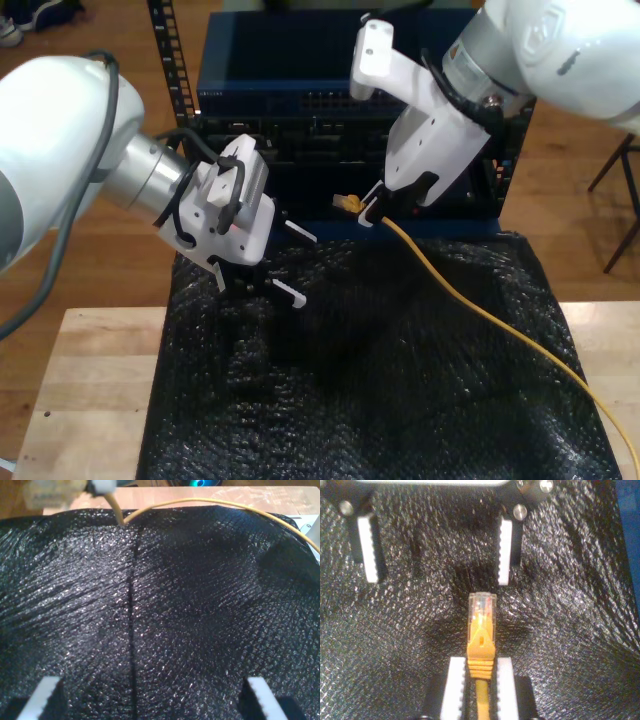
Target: Grab the cable and plug it in
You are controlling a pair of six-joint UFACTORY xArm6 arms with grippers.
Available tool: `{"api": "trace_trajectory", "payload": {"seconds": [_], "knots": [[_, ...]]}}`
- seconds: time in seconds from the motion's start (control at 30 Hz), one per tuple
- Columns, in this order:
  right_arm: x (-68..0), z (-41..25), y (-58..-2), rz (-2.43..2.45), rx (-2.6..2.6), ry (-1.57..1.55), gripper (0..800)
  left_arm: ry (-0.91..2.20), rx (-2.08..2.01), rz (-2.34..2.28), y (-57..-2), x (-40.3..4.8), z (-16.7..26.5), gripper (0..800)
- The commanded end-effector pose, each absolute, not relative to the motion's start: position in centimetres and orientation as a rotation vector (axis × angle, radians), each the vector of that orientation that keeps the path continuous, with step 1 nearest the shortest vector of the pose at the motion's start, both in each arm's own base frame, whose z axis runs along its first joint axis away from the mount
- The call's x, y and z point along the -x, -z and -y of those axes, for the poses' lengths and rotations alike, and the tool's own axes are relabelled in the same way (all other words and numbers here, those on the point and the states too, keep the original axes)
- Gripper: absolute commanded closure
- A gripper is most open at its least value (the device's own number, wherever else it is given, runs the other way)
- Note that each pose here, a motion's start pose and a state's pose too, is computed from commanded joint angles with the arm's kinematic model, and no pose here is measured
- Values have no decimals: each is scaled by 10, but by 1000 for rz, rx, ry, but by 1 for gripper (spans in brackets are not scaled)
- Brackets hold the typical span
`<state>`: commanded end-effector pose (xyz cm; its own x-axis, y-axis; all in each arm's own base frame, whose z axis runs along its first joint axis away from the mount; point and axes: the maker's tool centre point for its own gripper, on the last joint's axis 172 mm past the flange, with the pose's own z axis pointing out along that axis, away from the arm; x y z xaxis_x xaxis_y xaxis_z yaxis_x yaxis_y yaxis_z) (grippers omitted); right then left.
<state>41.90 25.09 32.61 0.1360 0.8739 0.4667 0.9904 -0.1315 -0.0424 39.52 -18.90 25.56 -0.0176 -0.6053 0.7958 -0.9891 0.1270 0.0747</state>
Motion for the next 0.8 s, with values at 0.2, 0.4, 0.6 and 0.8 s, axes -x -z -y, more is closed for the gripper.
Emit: {"api": "trace_trajectory", "payload": {"seconds": [0.2,0.4,0.6,0.8], "knots": [[-412,-250,-330,1812,2066,469,794,-705,-1558,1704,-259,-397,189,0],[-411,-249,-329,1825,2057,467,794,-762,-1537,1650,-274,-402,198,1],[-407,-251,-324,1822,2052,451,794,-773,-1533,1641,-277,-402,200,1],[-406,-253,-323,1811,2047,453,794,-801,-1468,1629,-304,-401,207,2]]}}
